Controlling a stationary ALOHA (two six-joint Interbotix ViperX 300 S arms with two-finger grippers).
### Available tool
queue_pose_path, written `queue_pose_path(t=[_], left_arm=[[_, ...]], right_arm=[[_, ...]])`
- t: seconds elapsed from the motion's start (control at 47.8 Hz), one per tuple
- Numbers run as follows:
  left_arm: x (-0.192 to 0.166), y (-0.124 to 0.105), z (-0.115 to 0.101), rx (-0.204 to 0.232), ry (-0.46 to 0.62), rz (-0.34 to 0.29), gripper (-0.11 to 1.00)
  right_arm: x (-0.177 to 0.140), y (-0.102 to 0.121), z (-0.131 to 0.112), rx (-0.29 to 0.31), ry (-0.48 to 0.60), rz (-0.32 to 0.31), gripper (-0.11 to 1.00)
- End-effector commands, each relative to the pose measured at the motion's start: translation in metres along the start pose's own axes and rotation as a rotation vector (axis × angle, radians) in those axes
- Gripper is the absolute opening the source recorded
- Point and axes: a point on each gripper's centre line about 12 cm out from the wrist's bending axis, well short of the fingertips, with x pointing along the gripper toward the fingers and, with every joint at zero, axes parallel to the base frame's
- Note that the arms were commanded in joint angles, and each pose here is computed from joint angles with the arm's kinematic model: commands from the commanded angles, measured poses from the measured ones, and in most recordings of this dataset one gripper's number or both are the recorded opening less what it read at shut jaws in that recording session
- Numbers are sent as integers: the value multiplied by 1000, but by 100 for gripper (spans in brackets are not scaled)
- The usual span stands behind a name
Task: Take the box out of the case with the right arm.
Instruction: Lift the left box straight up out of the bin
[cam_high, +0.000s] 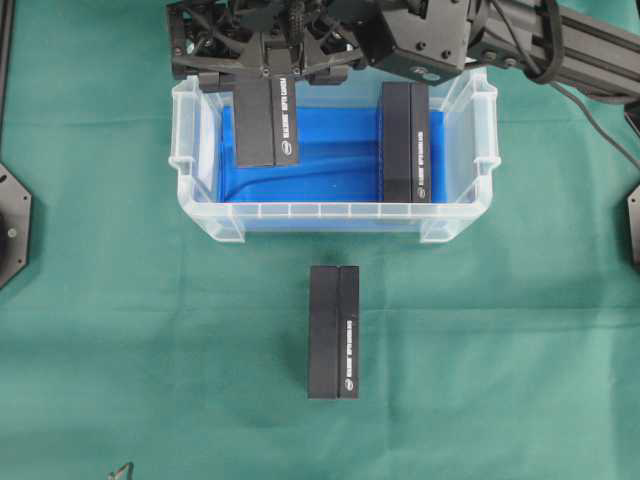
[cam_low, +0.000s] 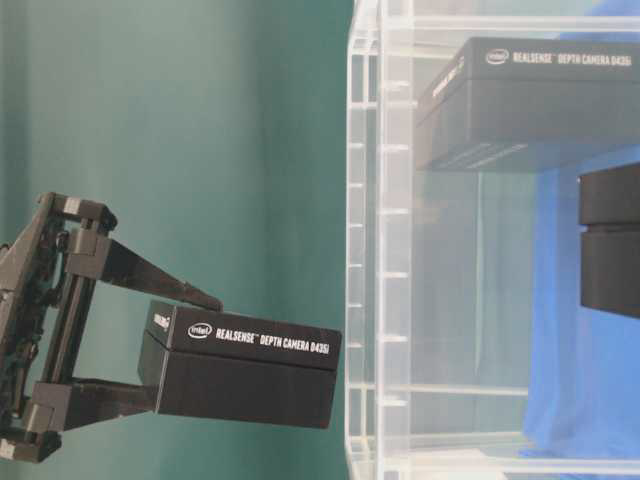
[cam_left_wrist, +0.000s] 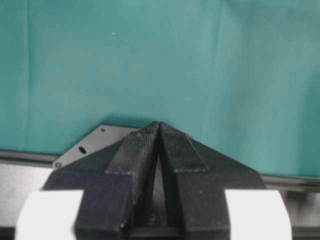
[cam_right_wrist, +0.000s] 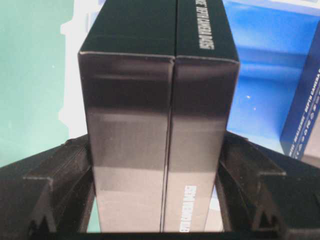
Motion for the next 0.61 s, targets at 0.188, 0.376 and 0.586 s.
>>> queue_pose_path(t=[0.188, 0.376, 0.586], left_arm=[[-3, 0, 3, -3, -14, -1, 0], [-3, 0, 3, -2, -16, -1, 0], [-3, 0, 3, -3, -14, 0, 0]], right_arm=[[-46, -4, 3, 6, -14, 97, 69], [-46, -4, 4, 7, -15, 98, 69], [-46, -3, 0, 0, -13, 98, 69]])
